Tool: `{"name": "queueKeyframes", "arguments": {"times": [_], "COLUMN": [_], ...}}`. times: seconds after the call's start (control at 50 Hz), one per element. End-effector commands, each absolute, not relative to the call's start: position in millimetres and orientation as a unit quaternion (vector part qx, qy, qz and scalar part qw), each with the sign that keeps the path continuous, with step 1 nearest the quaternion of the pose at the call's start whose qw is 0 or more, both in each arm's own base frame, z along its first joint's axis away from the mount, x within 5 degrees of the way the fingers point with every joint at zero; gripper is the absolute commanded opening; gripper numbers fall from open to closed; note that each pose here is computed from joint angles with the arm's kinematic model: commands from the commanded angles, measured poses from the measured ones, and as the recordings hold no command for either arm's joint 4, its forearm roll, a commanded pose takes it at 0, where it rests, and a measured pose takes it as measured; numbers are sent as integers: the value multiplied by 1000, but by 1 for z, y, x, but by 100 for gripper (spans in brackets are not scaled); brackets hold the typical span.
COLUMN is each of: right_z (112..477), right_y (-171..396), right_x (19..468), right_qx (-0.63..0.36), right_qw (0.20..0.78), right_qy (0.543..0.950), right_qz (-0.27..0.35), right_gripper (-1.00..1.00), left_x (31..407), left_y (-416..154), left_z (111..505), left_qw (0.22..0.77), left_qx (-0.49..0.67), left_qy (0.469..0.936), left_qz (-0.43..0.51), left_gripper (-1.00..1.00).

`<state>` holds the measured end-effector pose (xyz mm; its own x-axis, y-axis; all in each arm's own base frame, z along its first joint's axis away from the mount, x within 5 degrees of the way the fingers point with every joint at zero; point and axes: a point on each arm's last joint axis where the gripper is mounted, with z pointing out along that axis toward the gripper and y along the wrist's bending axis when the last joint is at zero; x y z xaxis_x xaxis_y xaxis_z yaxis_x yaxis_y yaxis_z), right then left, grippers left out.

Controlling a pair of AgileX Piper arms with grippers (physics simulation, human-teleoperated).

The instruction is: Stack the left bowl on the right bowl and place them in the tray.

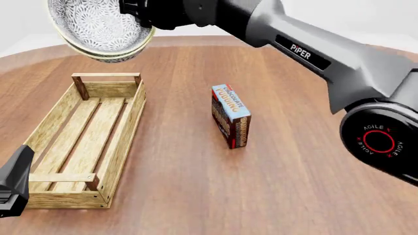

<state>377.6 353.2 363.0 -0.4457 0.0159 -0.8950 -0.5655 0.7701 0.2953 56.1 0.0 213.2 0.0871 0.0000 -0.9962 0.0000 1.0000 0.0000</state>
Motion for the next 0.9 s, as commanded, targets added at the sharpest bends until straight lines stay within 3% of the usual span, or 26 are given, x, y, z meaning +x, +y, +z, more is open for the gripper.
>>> {"name": "queueKeyframes", "arguments": {"times": [0.02, 0.38, 0.9], "right_z": [336, 293, 248], "right_y": [388, 433, 450], "right_x": [384, 378, 380], "right_qx": [-172, -187, -193], "right_qw": [479, 457, 435], "right_qy": [802, 805, 818], "right_qz": [313, 330, 323], "right_gripper": [-100, -100, -100], "left_x": [56, 56, 56], "left_y": [0, 0, 0], "left_z": [213, 213, 213], "left_qw": [737, 737, 737], "left_qx": [0, 0, 0], "left_qy": [676, 676, 676], "left_qz": [0, 0, 0], "left_gripper": [100, 100, 100]}}
